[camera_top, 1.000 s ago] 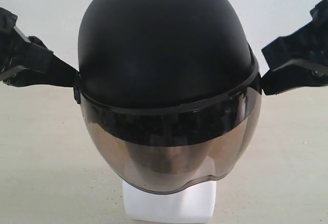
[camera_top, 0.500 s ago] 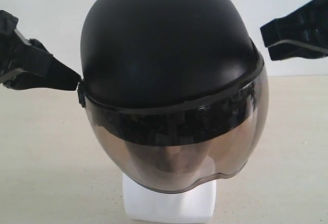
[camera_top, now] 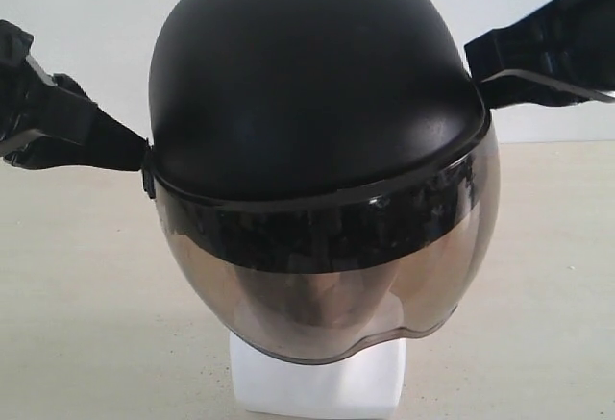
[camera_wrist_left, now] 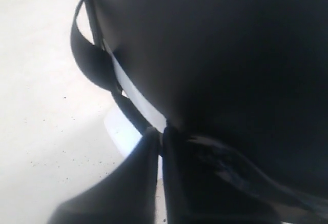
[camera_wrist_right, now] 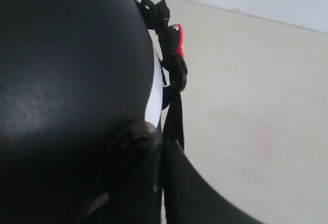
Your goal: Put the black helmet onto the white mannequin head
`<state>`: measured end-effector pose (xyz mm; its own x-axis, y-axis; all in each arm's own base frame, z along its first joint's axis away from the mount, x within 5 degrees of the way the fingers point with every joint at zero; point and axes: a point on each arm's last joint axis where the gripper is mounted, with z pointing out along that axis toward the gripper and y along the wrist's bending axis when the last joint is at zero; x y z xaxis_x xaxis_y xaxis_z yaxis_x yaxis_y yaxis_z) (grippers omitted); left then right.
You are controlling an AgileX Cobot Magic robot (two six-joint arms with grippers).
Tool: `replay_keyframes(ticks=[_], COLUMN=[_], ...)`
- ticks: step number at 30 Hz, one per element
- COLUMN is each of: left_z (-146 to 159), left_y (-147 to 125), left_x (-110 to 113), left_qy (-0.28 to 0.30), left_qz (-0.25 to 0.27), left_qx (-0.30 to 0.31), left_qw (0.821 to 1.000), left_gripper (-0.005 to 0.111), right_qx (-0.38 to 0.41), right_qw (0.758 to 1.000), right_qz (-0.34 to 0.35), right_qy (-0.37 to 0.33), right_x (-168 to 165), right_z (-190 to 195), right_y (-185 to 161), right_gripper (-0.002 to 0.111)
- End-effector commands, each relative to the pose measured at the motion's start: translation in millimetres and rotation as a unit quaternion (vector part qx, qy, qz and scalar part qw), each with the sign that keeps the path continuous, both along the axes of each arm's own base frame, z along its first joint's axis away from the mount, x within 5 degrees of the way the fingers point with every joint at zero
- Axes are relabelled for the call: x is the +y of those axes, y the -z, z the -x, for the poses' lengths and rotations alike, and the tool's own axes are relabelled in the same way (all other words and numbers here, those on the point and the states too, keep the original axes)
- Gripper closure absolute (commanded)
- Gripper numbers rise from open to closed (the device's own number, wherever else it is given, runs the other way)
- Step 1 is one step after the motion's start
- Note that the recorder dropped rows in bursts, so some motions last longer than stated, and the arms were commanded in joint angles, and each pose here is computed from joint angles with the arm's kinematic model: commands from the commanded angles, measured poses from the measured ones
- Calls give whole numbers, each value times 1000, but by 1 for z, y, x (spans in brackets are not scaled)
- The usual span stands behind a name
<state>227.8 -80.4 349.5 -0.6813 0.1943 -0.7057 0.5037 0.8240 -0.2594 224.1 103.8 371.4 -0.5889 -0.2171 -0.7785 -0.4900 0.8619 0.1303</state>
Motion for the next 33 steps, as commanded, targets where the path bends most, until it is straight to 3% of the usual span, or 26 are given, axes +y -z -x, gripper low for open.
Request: replay_keyframes(ticks=[1, 25, 29, 33], left_z=[0, -10, -10, -10], left_y=[-2, -17, -21, -21], left_x=[-1, 0, -1, -1], left_qy=[1, -30, -31, -30], left_qz=[5, 22, 37, 36], left_qx=[0, -57, -61, -61], left_qw=[1000, 998, 997, 997], left_gripper=[102, 102, 102, 102], right_qx=[31, 87, 115, 80], right_qw=[999, 994, 991, 996], right_qz=[-4, -21, -15, -23], right_qy=[-21, -66, -63, -44], right_x=[2, 6, 6, 0], right_z=[7, 24, 26, 33], right_y=[1, 2, 20, 13], right_gripper=[108, 108, 108, 108])
